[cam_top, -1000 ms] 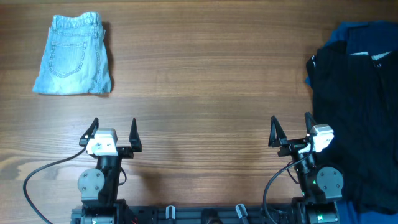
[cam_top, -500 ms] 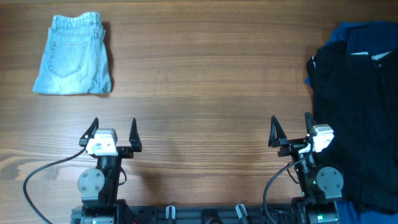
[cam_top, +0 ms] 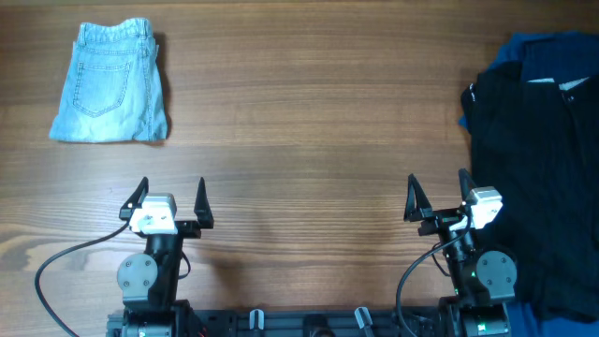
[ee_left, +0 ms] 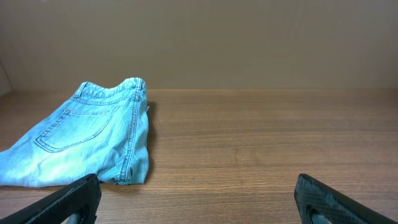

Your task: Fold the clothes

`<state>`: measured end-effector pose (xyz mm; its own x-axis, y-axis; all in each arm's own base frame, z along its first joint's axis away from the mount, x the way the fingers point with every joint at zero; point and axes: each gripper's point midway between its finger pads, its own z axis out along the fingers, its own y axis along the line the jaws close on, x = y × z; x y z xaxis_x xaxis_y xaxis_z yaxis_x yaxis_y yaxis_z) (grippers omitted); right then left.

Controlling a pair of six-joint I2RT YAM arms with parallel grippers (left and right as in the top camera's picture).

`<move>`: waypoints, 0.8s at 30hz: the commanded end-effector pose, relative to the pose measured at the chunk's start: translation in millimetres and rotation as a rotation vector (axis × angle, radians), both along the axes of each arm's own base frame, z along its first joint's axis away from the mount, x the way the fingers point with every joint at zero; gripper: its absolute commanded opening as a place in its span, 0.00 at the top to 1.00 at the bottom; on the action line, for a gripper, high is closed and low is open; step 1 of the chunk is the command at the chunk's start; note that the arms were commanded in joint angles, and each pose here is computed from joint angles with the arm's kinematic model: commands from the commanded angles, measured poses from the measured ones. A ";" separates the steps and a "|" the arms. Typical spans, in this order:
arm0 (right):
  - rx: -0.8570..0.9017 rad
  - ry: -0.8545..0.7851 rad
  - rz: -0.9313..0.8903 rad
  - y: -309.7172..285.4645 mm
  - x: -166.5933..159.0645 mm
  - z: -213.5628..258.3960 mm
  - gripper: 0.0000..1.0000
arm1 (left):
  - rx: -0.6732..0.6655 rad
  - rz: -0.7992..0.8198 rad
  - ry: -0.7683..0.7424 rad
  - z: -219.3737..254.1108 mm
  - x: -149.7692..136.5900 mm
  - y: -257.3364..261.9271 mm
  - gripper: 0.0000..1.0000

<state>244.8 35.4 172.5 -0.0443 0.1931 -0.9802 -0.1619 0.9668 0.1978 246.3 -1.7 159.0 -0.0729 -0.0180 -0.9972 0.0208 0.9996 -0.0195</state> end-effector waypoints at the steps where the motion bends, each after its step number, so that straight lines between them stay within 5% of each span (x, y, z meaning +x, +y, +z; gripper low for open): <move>1: 0.013 0.001 -0.016 -2.8 0.5 0.1 0.00 | 0.022 -0.010 0.000 -1.8 -0.1 -1.7 0.00; 21: -0.013 -0.010 -0.091 -15.6 2.0 1.7 0.00 | 0.022 -0.010 0.000 -1.9 -0.1 -1.7 0.00; 24: 0.121 -0.004 -0.095 -16.3 2.1 4.5 0.00 | 0.022 -0.010 0.000 -1.9 -0.1 -1.7 0.00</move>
<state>246.1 26.5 173.2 -0.0325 0.2033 -0.9786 -0.1114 0.9722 0.2057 246.3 -1.7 159.0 -0.0729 -0.0180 -0.9972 0.0208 0.9996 -0.0195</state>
